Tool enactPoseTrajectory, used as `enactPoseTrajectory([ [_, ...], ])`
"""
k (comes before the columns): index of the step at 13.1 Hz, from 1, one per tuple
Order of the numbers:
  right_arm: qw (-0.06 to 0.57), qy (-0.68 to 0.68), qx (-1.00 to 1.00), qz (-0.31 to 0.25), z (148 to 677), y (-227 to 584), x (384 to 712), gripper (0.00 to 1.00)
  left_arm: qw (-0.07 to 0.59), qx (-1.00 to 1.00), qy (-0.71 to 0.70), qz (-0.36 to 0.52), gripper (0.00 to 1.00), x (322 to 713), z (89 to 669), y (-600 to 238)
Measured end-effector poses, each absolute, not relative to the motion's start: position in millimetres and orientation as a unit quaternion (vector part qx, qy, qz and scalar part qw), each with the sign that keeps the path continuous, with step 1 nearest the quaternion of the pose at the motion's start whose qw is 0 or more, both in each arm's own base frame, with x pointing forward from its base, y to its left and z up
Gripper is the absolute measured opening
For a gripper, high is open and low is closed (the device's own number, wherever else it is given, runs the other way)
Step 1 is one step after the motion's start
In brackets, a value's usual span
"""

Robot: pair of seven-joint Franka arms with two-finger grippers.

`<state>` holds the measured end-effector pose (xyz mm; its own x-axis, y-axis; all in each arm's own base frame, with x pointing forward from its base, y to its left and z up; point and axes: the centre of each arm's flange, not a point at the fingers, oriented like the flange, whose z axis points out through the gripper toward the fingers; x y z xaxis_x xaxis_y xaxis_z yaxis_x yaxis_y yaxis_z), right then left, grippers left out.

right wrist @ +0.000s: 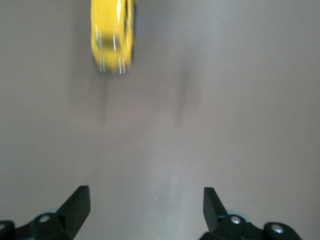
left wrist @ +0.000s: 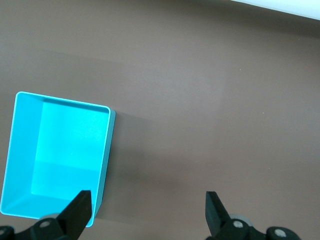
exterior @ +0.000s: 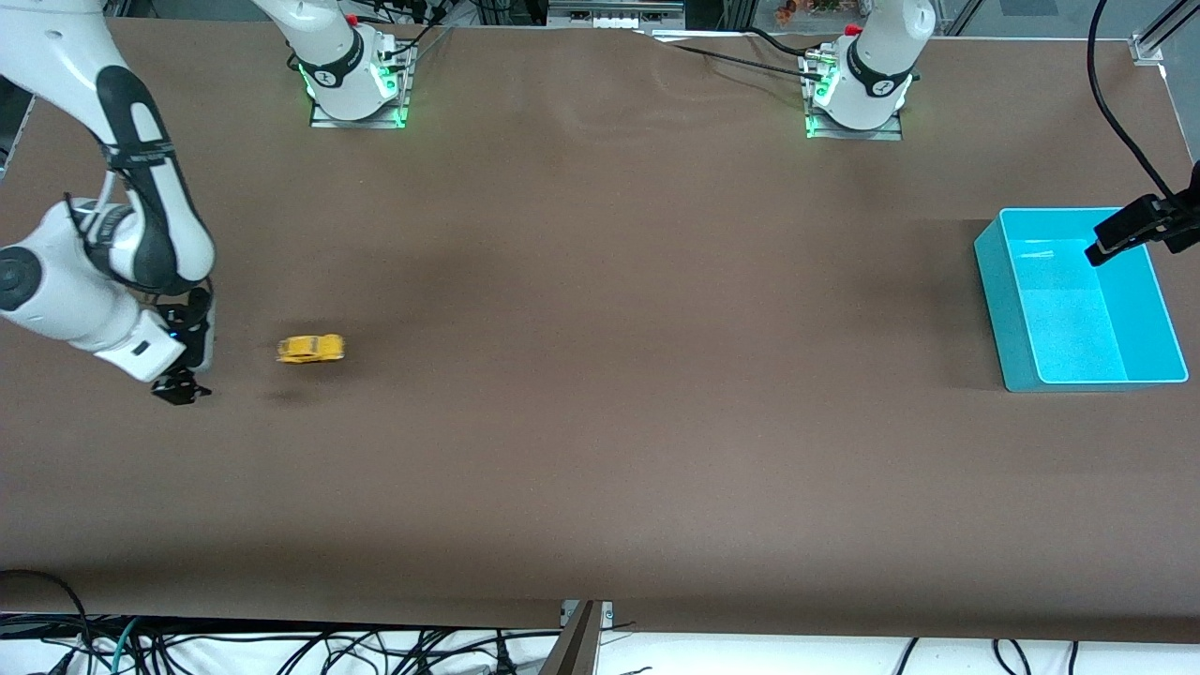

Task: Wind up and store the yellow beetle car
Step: 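Release the car and raise the right gripper away from it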

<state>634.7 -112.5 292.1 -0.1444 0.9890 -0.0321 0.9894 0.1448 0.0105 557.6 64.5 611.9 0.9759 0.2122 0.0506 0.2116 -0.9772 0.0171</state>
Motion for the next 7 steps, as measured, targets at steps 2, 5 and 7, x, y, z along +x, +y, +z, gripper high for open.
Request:
enactPoseTrajectory([
  [2, 0.011, 0.740, 0.672, -0.007, 316, -113, 643, 1.00, 0.006, 0.994, 0.107, 0.026, 1.00, 558, 612, 64],
  [5, 0.008, 0.694, 0.720, -0.005, 338, -108, 649, 1.00, 0.006, 0.994, 0.107, 0.026, 1.00, 558, 612, 64],
  [7, 0.006, 0.649, 0.761, 0.003, 369, -87, 653, 1.00, 0.006, 0.994, 0.107, 0.026, 1.00, 558, 611, 64],
])
